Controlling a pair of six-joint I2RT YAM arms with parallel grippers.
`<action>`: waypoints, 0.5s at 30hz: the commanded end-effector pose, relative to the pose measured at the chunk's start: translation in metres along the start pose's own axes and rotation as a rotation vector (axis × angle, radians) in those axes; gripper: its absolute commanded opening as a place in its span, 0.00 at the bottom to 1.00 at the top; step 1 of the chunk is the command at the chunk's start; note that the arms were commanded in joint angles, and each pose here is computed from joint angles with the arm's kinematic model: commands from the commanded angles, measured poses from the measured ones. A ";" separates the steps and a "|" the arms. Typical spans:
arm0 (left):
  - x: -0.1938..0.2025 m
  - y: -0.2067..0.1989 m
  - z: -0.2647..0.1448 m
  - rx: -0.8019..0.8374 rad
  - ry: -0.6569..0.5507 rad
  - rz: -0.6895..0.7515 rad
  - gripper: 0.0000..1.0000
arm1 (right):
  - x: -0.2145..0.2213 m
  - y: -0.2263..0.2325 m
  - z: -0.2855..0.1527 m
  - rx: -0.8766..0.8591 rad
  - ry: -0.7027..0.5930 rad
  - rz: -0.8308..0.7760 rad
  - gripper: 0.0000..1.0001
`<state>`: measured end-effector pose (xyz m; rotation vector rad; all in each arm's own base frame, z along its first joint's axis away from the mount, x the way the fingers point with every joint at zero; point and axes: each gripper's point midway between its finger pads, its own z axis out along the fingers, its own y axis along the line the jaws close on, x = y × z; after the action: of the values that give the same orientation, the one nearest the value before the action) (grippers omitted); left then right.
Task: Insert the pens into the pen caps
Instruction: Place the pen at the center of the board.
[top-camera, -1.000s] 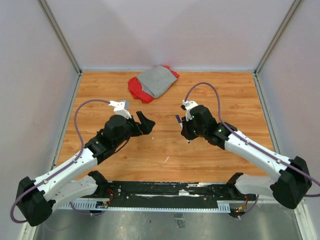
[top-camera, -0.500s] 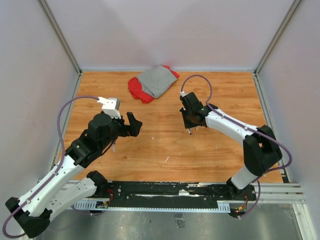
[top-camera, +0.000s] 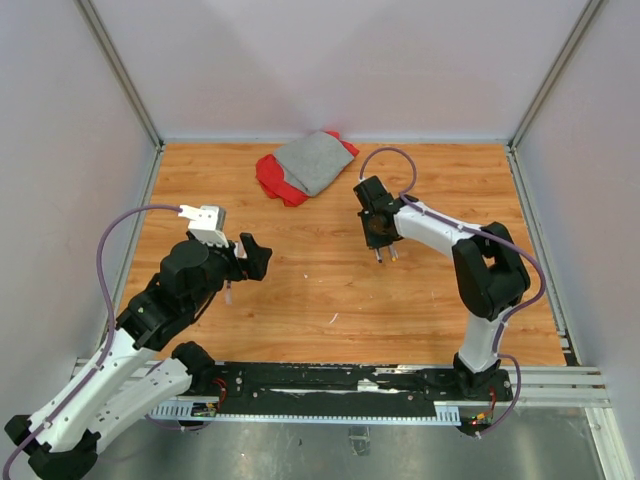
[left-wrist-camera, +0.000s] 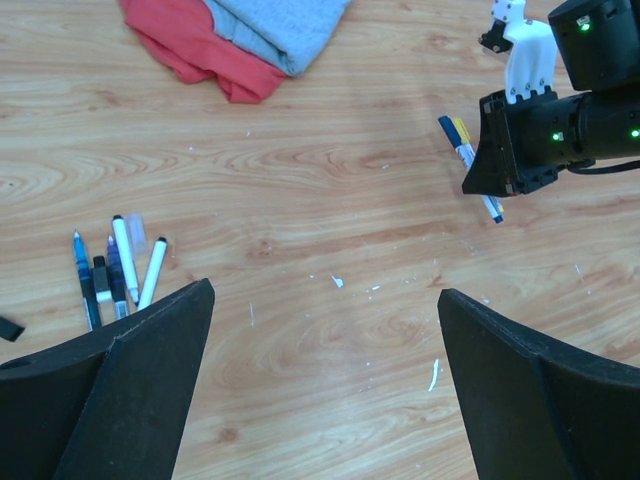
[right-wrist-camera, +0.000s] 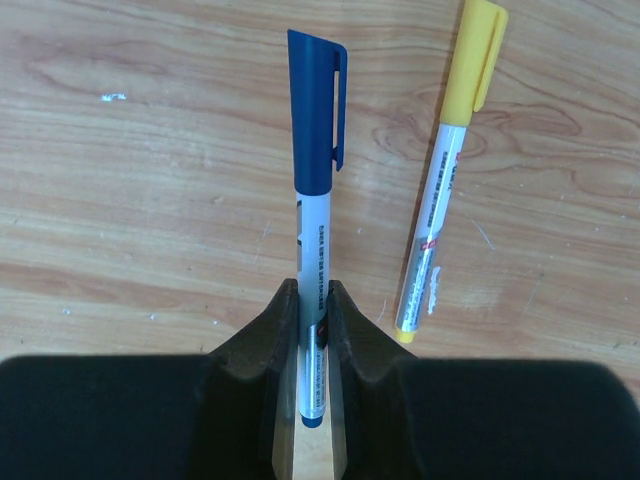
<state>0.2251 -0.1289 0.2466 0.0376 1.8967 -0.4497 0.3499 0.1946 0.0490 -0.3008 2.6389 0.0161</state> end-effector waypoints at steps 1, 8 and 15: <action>-0.001 0.004 0.000 -0.017 -0.005 0.017 1.00 | -0.008 -0.010 0.006 0.045 0.003 0.034 0.02; 0.002 0.004 0.002 -0.019 0.006 0.022 1.00 | -0.011 -0.013 0.018 0.066 0.015 0.045 0.03; 0.002 0.005 0.003 -0.021 0.008 0.021 1.00 | -0.007 -0.016 0.030 0.089 0.037 0.066 0.08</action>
<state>0.2265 -0.1293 0.2429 0.0405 1.9104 -0.4380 0.3659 0.1901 0.0312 -0.2440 2.6679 -0.0355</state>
